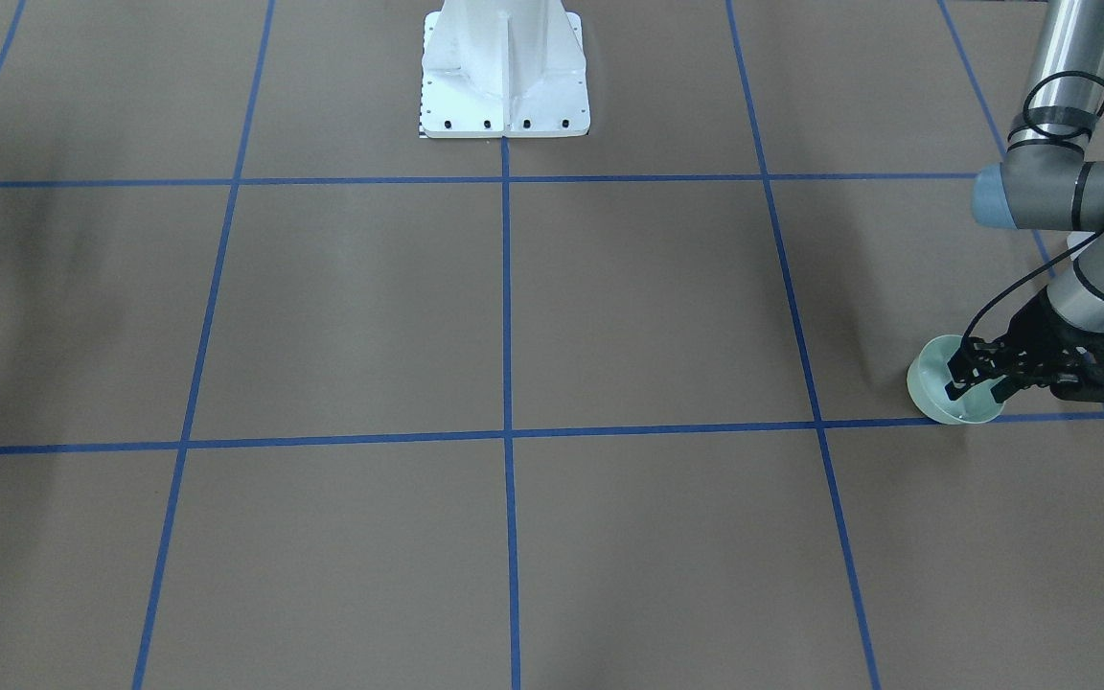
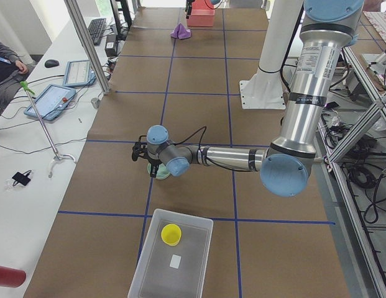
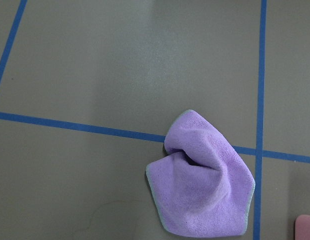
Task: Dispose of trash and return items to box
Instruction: 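Lower the left gripper onto the pale green bowl rim and grasp it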
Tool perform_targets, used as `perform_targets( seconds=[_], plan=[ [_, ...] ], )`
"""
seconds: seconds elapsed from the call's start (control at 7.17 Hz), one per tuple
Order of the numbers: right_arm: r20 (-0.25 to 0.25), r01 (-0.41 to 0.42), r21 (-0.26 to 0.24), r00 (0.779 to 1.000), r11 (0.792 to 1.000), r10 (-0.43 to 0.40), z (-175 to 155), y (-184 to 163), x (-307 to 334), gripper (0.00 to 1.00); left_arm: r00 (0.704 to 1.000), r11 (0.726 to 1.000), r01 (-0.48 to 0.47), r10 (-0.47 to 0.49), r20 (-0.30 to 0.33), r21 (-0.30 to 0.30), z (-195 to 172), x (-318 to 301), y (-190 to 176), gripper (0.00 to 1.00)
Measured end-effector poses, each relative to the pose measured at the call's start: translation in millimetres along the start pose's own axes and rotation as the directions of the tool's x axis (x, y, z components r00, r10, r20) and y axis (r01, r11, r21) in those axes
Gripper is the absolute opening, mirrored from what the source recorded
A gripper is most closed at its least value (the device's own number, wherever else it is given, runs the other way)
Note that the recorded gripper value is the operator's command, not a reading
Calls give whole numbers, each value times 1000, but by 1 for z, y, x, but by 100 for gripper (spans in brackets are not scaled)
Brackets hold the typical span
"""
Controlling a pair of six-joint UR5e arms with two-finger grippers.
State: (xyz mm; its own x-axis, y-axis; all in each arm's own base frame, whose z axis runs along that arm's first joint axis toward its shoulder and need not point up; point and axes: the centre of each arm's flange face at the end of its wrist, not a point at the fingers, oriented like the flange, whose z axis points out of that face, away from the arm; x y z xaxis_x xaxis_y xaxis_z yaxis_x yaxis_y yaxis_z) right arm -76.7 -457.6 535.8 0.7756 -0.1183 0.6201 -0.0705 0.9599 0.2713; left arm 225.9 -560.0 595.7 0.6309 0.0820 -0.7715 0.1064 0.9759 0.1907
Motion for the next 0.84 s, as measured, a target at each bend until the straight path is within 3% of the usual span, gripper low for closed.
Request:
perform_targets(
  seconds=[0.28, 0.56, 0.84],
  plan=[
    [0, 0, 0, 1000, 1000, 0, 0, 0, 0, 100, 1000, 1000, -22, 22, -15, 6, 4, 3, 5, 21],
    [-1, 0, 1, 1000, 1000, 0, 0, 0, 0, 100, 999, 999, -34, 34, -37, 7, -2, 11, 5, 56],
    [-3, 0, 1, 1000, 1000, 0, 0, 0, 0, 100, 995, 998, -62, 62, -79, 2, -22, 9, 1, 57]
  ],
)
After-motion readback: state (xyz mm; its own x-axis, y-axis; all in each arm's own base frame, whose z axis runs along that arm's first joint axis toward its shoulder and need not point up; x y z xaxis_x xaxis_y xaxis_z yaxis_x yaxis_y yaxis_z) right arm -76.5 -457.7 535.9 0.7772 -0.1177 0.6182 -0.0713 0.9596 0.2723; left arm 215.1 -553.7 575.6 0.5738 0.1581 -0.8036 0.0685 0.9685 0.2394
